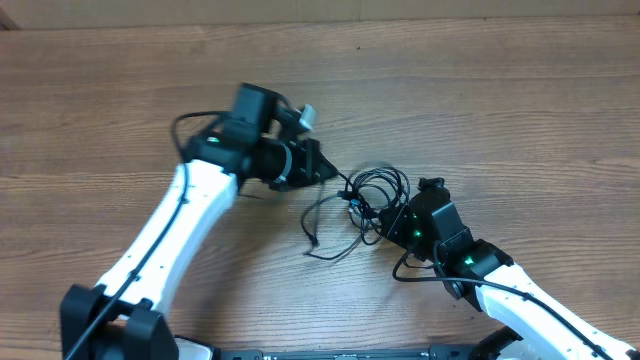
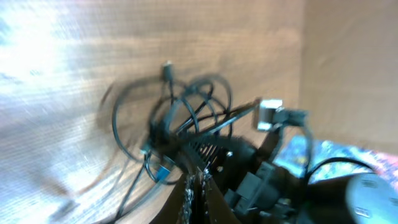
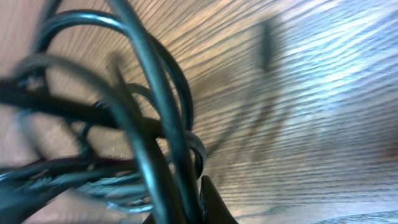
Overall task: Untangle cables
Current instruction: 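Release cables from left gripper and pull left arm back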
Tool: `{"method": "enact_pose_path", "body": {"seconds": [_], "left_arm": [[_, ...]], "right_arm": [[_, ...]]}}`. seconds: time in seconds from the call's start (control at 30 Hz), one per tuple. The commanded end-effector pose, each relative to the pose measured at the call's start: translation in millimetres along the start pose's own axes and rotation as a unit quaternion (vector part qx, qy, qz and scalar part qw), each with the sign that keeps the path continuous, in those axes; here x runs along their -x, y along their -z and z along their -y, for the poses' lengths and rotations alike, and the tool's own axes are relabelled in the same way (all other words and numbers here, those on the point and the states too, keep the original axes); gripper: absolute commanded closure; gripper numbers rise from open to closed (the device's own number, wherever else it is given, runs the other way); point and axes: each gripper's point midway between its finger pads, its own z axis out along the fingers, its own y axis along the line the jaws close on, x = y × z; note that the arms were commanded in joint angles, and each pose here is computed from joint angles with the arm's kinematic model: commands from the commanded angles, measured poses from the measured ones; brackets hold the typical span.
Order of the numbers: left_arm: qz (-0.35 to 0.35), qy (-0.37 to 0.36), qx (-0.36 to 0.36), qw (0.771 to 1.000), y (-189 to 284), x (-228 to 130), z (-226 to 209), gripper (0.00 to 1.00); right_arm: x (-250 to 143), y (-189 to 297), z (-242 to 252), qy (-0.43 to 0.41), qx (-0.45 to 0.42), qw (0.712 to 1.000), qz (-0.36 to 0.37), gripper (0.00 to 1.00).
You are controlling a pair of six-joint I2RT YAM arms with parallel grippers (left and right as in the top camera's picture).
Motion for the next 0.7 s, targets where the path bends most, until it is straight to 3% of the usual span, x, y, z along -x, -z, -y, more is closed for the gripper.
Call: {"method": "enact_pose_path", "body": {"seconds": [0.0, 0.23, 0.4, 0.57, 0.67], "left_arm": [[0.09, -0.059, -0.055, 0.993, 66.8, 32.3, 38.9, 0.96], [0.196, -0.065, -0.046, 0.977, 127.7, 65.3, 26.0, 0.96], [0.201, -0.048, -0.04, 0.978, 132.7, 67.1, 17.5, 0.96], [0.19, -0.041, -0.034, 0.98, 127.4, 62.4, 16.4, 0.79], [0.192, -0.035, -0.016, 0.981, 124.4, 62.2, 11.5, 0.71]], "right_arm": [[11.1, -0.3, 20.4, -0.049, -0.041, 0.998, 0.03, 0.96], [10.5, -0.1, 22.5, -0.051, -0.045, 0.997, 0.029, 0.96], [10.9, -0.1, 21.8, -0.051, -0.043, 0.997, 0.029, 0.96], [10.8, -0.2, 21.5, -0.051, -0.042, 0.997, 0.029, 0.93], [9.3, -0.3, 20.8, -0.051, -0.04, 0.998, 0.024, 0.76]]}}
